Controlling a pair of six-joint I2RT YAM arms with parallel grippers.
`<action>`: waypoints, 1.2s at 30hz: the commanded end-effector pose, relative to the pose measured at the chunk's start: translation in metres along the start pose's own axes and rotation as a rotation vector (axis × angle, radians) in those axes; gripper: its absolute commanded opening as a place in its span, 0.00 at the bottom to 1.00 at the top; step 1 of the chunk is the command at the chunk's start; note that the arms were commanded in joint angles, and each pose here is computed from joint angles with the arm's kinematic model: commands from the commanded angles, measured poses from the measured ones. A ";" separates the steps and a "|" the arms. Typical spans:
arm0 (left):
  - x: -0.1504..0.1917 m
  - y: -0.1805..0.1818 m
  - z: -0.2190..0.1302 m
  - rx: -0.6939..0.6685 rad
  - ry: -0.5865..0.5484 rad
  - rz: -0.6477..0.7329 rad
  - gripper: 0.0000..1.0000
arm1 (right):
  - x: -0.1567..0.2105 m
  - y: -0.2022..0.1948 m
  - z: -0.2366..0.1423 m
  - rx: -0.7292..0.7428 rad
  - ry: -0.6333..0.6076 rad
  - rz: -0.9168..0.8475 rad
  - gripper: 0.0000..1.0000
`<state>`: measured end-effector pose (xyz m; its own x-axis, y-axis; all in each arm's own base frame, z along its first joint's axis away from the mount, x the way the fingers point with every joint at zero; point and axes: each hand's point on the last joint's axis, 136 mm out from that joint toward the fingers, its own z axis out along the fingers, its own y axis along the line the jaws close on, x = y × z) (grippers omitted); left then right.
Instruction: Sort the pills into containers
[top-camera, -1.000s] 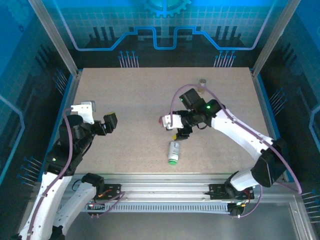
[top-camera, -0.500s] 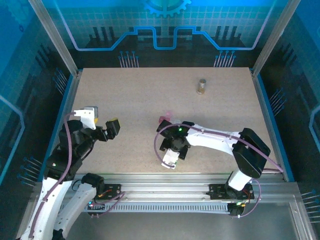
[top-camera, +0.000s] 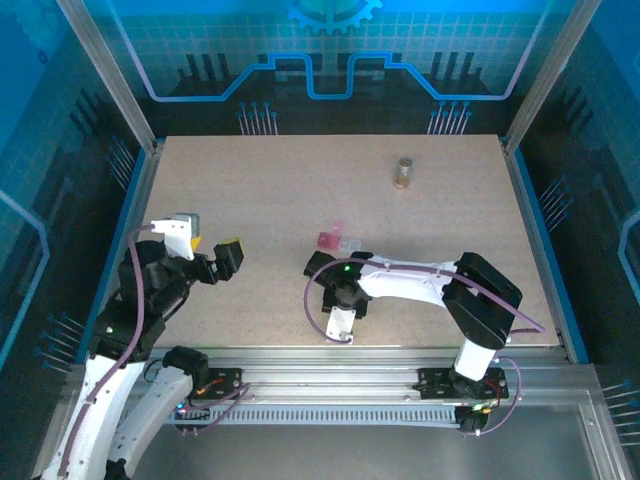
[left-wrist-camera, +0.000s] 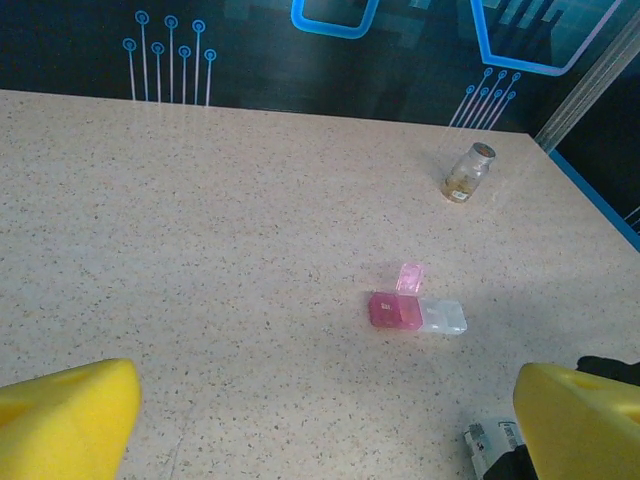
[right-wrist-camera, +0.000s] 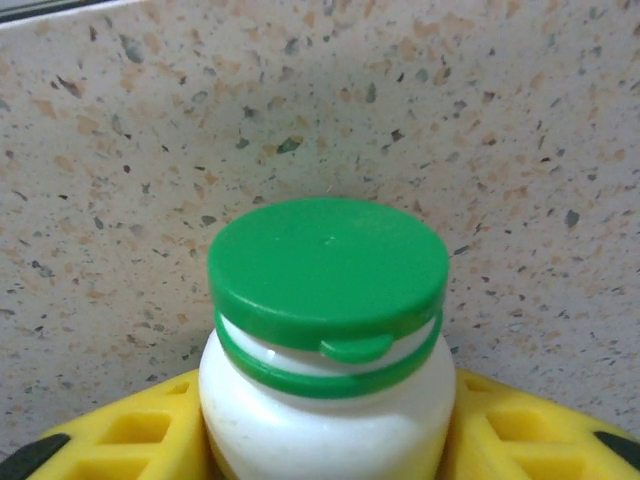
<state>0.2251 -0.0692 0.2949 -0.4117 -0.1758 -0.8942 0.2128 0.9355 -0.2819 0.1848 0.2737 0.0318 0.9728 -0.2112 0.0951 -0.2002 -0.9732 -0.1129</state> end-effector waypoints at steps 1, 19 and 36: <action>-0.004 -0.003 0.000 0.022 -0.020 0.003 0.97 | -0.014 0.003 0.003 -0.023 -0.054 -0.006 0.43; -0.050 -0.037 0.030 0.203 -0.109 -0.290 0.90 | 0.128 -0.042 -0.280 1.175 -1.219 1.366 0.35; 0.002 -0.200 0.114 0.862 -0.055 0.498 0.89 | 0.171 -0.010 -0.317 1.006 -1.663 1.401 0.24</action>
<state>0.3013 -0.2699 0.2758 -0.3127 0.1121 -0.9432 0.8048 0.5588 -0.2004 0.3498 0.2131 0.3326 -0.3994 0.3386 -0.8520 -0.8645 0.1704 0.4729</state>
